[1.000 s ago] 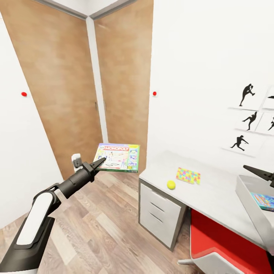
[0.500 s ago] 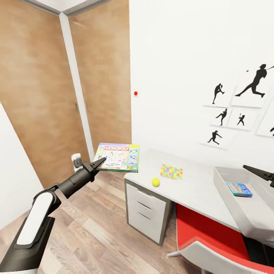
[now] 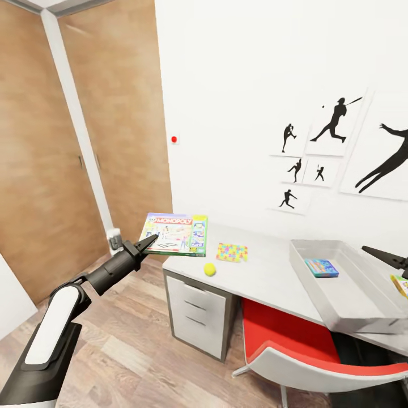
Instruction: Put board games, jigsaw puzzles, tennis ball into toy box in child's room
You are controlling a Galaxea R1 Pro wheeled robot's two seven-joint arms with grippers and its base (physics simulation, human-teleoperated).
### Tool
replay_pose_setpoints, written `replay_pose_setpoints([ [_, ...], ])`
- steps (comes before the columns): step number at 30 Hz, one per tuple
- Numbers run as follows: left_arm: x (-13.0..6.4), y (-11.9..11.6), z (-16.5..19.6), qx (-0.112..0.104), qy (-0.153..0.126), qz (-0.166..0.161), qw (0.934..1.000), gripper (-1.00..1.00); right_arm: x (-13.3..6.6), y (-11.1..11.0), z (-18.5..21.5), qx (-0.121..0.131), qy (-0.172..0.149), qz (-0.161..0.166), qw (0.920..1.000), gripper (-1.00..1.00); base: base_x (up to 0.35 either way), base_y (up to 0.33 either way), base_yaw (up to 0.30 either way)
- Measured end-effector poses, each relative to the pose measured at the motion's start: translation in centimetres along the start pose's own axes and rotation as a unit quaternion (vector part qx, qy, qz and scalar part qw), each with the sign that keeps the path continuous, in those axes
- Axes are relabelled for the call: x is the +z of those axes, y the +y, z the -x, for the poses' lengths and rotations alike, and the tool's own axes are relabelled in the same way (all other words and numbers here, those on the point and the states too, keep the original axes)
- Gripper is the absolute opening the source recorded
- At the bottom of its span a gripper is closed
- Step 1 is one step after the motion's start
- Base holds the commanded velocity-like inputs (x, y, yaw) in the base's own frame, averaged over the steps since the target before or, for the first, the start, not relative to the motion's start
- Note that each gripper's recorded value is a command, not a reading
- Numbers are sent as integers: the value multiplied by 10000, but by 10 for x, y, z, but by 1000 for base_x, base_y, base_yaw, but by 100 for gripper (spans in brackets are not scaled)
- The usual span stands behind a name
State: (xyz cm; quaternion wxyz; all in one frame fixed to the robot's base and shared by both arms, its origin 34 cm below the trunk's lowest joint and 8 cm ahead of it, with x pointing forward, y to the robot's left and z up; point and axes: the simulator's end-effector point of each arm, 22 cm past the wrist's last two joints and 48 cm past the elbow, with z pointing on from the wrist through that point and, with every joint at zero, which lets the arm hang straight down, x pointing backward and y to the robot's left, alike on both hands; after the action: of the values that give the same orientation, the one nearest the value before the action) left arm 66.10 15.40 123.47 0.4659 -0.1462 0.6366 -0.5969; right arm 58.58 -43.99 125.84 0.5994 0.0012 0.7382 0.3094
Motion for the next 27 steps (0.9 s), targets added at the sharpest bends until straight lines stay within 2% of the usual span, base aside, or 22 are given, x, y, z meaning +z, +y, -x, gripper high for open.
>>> replay_pose_setpoints([
  [15,0,0,-1,-5,3,-8,10000,-100,0,0,0,-2,-5,1,10000,100,6,-1,-286],
  [21,0,-1,-1,-6,7,-19,10000,-100,-1,0,1,-2,-8,3,10000,100,155,-58,-263],
  [27,0,-2,-1,-2,11,-40,10000,-100,-1,0,1,-2,-10,3,10000,100,244,-133,-120],
])
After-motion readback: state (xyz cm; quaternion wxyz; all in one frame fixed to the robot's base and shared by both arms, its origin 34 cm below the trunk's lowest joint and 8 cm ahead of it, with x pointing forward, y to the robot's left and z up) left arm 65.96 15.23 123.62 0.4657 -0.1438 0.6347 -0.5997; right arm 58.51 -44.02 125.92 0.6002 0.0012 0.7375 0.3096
